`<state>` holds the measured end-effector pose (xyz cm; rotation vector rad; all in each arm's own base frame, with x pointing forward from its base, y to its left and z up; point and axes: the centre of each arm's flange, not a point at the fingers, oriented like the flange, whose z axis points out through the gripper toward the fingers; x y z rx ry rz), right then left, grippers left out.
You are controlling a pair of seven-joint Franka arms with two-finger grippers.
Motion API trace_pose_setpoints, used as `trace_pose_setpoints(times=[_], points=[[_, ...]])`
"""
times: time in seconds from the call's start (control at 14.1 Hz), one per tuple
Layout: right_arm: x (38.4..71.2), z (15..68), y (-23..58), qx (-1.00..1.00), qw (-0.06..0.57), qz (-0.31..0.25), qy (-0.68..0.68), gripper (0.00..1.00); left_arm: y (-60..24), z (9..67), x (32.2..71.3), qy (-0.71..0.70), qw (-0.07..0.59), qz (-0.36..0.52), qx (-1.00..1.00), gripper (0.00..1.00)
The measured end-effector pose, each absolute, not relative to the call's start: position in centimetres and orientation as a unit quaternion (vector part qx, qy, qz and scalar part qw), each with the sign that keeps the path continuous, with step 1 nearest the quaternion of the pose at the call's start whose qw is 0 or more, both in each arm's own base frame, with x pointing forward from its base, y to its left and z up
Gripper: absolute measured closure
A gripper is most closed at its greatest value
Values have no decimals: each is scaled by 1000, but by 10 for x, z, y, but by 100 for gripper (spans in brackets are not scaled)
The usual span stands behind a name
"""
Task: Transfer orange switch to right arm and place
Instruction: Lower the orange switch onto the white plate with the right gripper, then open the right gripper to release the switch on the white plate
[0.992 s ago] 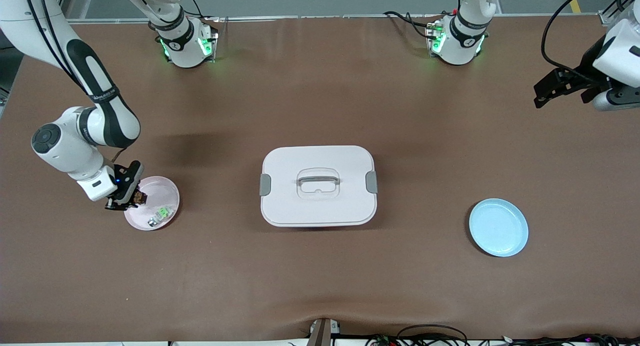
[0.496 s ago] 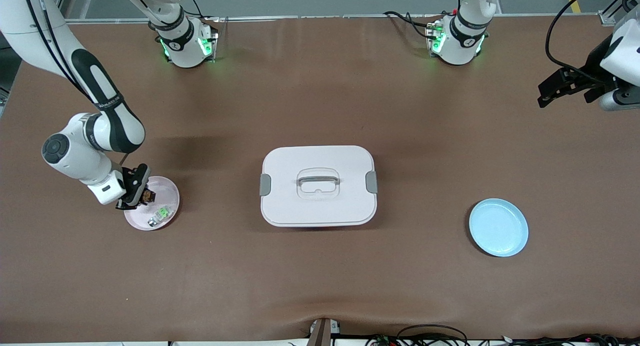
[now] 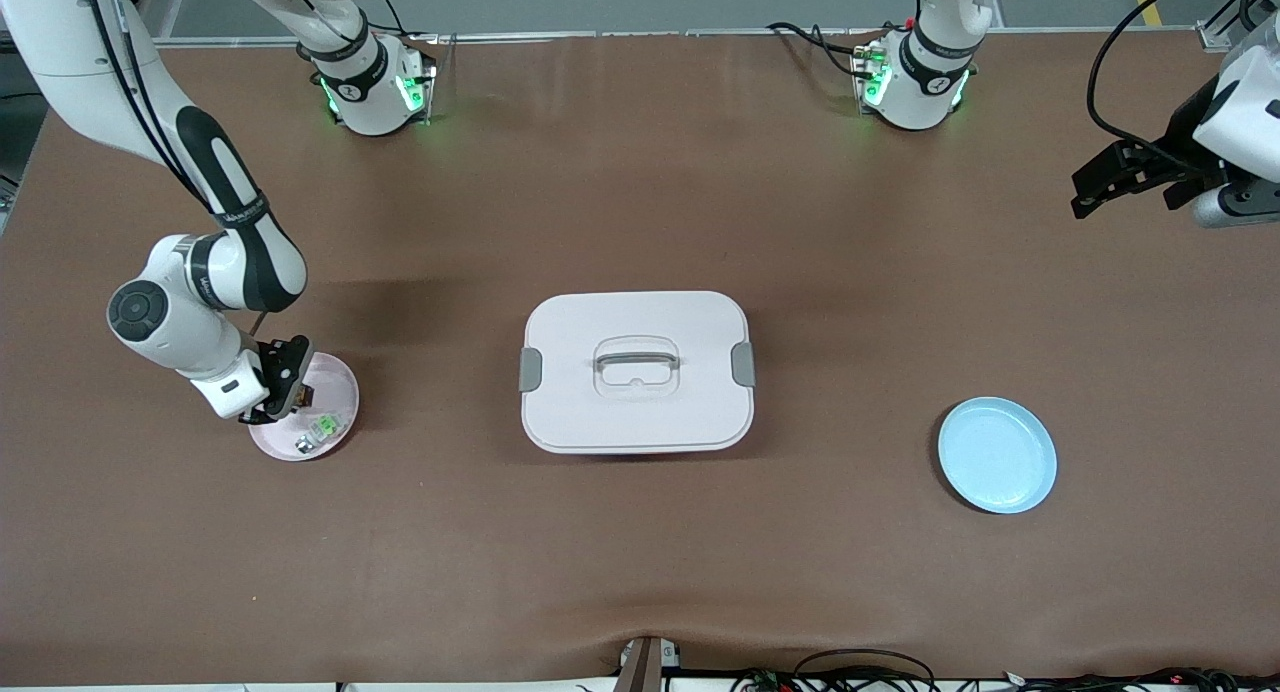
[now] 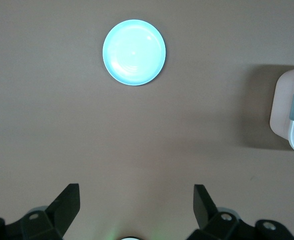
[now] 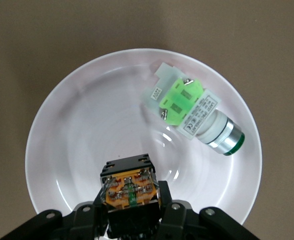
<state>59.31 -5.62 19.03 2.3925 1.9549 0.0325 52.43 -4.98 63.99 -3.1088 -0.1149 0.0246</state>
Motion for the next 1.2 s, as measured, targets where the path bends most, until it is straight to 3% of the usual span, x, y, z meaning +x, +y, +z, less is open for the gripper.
trace_pose_setpoints(times=[0.99, 1.2], points=[[592, 179, -64, 781, 23, 3, 624, 59, -50, 646, 525, -37, 14, 0, -999, 0], [595, 181, -67, 788, 26, 5, 615, 34, -49, 646, 524, -37, 14, 1, -999, 0]])
